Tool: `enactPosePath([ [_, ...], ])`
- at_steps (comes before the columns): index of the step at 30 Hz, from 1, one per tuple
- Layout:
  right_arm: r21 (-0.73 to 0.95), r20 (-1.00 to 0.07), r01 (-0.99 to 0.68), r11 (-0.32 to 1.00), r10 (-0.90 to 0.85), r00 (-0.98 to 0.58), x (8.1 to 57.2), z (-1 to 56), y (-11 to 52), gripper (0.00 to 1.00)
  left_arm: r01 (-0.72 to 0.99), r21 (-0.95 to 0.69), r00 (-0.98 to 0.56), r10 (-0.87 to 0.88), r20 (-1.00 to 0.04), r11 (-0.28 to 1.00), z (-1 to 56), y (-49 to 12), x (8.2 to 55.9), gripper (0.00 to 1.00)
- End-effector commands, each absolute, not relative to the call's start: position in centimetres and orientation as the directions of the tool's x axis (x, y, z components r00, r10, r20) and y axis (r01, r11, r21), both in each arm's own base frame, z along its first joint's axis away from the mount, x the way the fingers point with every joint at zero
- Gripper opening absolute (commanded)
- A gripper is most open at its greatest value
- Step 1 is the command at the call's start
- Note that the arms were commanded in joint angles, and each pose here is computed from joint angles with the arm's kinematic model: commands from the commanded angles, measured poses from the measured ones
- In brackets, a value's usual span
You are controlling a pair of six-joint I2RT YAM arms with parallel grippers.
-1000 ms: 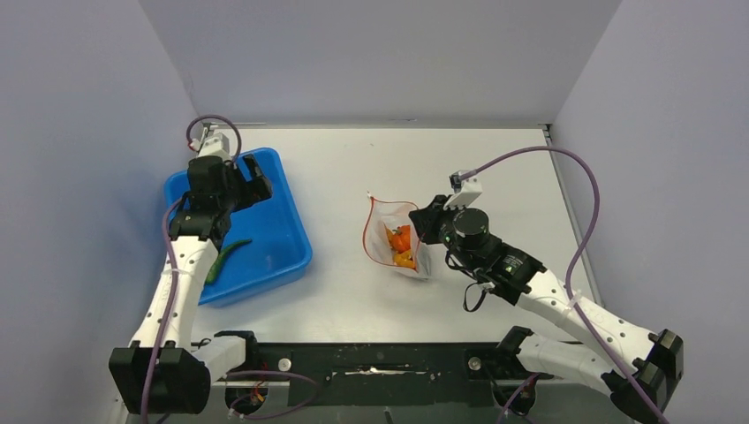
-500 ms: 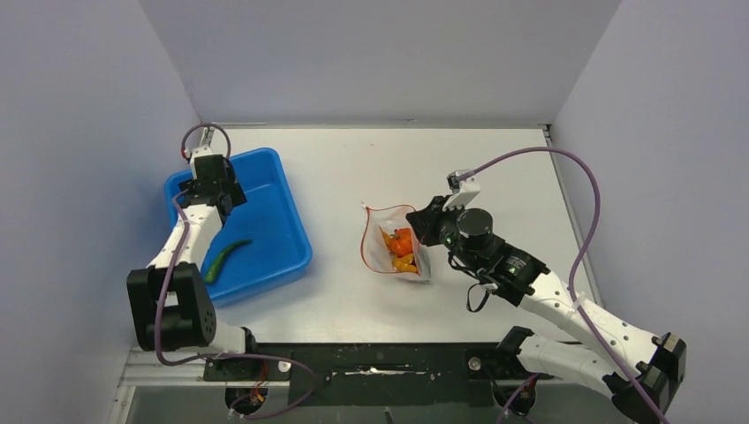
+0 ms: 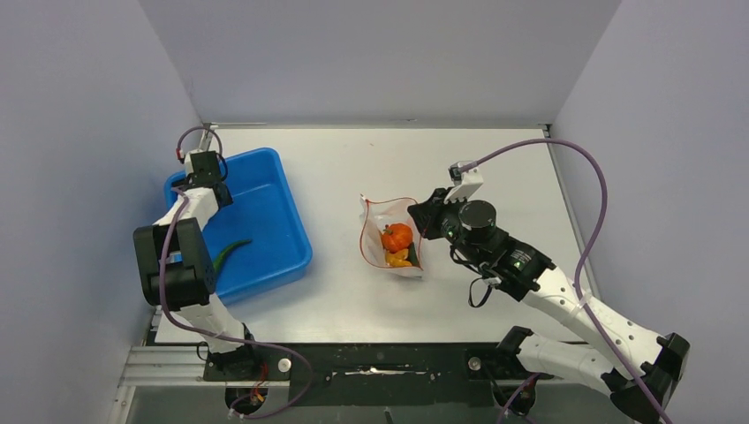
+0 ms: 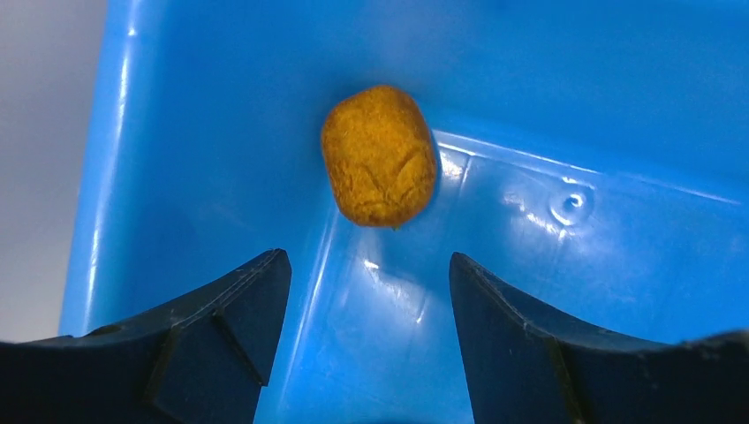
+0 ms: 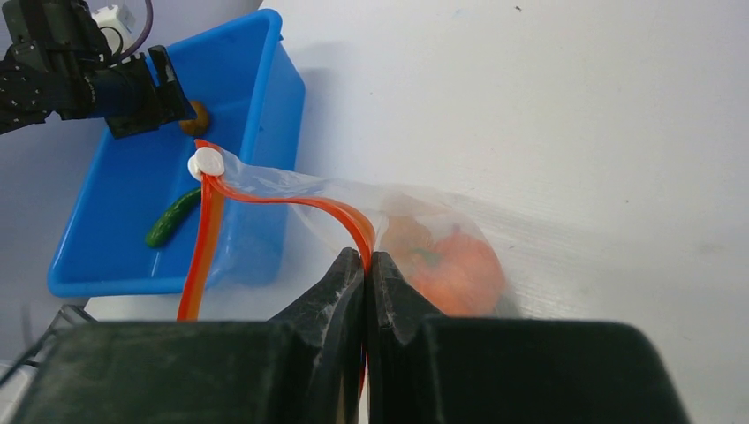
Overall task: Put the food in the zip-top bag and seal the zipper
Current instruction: Pick up the fake vegetable from the bin.
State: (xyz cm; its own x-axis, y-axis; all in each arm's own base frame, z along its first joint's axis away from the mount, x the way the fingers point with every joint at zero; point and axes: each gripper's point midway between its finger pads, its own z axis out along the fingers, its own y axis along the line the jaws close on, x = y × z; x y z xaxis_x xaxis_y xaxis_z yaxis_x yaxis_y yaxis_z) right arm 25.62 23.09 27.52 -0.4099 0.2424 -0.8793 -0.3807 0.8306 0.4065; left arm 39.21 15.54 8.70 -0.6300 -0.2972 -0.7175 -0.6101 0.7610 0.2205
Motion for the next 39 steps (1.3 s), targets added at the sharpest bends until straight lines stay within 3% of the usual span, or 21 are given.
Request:
enactPosePath([
  [1,0.405,-0.9,-0.377,0.833,0.288,-0.328,26.6,31.6,22.6,0.0,-0.658,0.212,-0.553,-0.273,-0.787,0.723,10.9,17.7,41.8,0.66],
  [9,0.418,-0.892,-0.369,0.83,0.298,-0.339,26.5,31.6,22.8,0.0,-0.655,0.103,-0.528,-0.356,-0.771,0.749,9.4,18.6,42.6,0.67],
  [27,0.417,-0.892,-0.351,0.838,0.302,-0.337,26.9,31.6,22.8,0.0,-0.642,0.074,-0.562,-0.402,-0.723,0.763,5.8,18.9,43.9,0.68],
  [39,0.414,-0.892,-0.343,0.843,0.301,-0.337,27.0,31.3,22.7,0.0,-0.605,0.041,-0.577,-0.403,-0.711,0.795,6.2,17.5,44.2,0.51],
])
